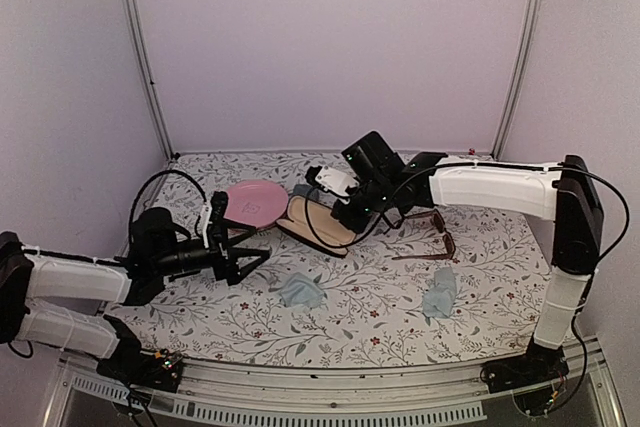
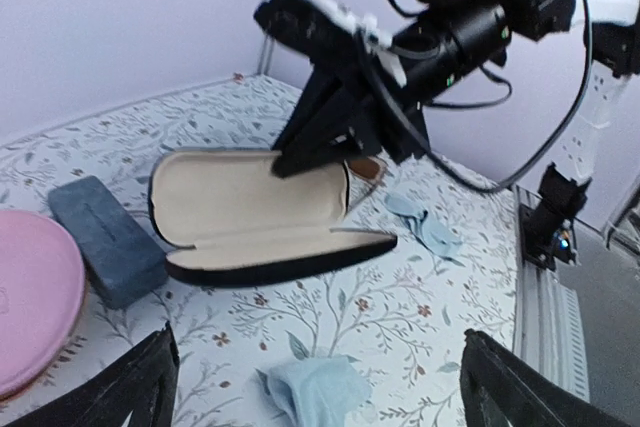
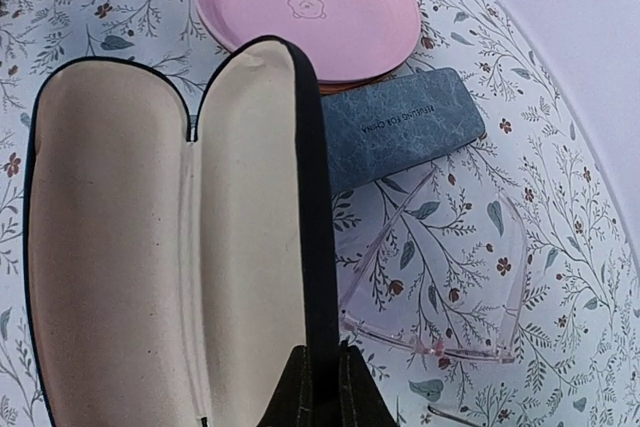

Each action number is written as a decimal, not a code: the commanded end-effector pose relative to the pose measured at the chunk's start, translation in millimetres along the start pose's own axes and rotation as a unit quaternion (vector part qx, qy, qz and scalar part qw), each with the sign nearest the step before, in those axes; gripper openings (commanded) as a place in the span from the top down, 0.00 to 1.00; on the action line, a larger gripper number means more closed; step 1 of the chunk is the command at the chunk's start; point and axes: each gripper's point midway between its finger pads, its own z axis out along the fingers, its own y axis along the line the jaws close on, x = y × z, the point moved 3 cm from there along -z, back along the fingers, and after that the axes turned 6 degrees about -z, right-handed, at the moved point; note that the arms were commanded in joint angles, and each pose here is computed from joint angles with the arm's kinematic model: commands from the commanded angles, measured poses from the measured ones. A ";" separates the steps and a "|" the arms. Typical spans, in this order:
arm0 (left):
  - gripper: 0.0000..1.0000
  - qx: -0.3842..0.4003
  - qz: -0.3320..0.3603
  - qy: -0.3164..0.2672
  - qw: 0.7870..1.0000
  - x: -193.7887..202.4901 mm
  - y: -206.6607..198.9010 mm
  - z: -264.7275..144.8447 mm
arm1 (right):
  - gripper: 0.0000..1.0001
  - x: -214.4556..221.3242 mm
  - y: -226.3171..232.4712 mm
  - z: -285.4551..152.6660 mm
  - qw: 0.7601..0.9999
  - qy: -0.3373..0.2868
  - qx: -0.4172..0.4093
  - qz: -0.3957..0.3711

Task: Organize the sunglasses
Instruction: Place the opened sunglasses case at the center of the board, then pick up the glasses cleaning cloth from the center of the board, then place the glasses cleaning cloth at the center of the board.

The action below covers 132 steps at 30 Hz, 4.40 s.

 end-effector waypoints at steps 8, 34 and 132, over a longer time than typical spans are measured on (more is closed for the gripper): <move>0.01 -0.248 -0.003 -0.107 0.963 -42.1 38.8 -62.3 | 1.00 -26.7 11.9 86.0 0.989 0.005 0.055 -0.140; 0.01 -0.272 -0.008 -0.121 0.955 -38.2 41.1 -75.8 | 0.85 -53.1 20.6 126.4 0.945 -0.002 0.162 -0.285; 0.22 -0.072 0.156 0.116 0.978 90.4 -59.0 43.2 | 1.00 42.2 102.5 -4.3 0.881 -0.017 -0.350 0.318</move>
